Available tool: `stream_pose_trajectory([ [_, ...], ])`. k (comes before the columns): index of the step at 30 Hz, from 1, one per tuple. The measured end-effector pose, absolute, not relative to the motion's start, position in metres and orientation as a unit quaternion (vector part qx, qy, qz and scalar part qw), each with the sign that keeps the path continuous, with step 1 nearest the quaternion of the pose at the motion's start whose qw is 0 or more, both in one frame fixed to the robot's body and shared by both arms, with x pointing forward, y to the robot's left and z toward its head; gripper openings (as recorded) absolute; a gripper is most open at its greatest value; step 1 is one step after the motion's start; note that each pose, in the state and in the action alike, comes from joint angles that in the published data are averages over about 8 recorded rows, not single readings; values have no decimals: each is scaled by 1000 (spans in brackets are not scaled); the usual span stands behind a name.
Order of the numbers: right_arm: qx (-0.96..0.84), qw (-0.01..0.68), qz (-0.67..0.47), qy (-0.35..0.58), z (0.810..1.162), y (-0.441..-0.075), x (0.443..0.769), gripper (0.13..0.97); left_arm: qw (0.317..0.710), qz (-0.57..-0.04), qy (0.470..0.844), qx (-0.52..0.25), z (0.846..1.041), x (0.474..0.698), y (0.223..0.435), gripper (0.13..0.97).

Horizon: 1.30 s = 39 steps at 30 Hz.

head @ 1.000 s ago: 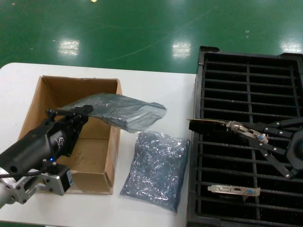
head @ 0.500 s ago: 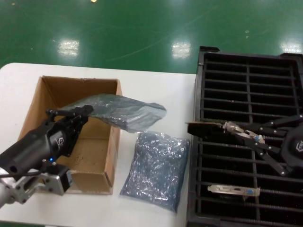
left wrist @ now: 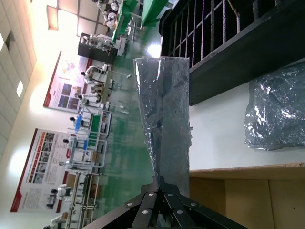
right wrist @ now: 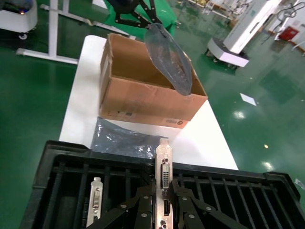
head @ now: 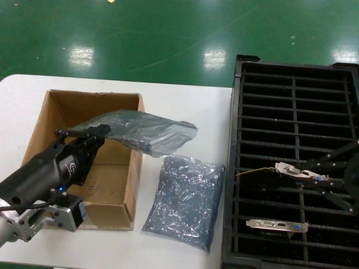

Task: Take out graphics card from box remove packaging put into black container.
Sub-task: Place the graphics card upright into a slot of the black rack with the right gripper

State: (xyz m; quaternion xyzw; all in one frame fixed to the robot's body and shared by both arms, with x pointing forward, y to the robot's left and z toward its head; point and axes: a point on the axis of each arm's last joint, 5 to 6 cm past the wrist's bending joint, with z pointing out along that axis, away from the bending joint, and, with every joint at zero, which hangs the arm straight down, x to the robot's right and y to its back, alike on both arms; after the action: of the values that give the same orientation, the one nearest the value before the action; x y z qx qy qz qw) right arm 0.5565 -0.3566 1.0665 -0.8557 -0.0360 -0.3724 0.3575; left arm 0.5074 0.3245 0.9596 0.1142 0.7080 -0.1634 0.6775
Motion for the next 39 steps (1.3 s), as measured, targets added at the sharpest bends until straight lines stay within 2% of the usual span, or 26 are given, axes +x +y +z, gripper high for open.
stream_pose_trajectory([
  [10, -874, 340, -345, -42, 1083, -355, 560, 187, 677, -163, 708, 114, 960, 507, 325, 139],
  [39, -884, 311, -346, -40, 1081, -358, 587, 187, 677, -163, 708, 114, 960, 507, 325, 139],
])
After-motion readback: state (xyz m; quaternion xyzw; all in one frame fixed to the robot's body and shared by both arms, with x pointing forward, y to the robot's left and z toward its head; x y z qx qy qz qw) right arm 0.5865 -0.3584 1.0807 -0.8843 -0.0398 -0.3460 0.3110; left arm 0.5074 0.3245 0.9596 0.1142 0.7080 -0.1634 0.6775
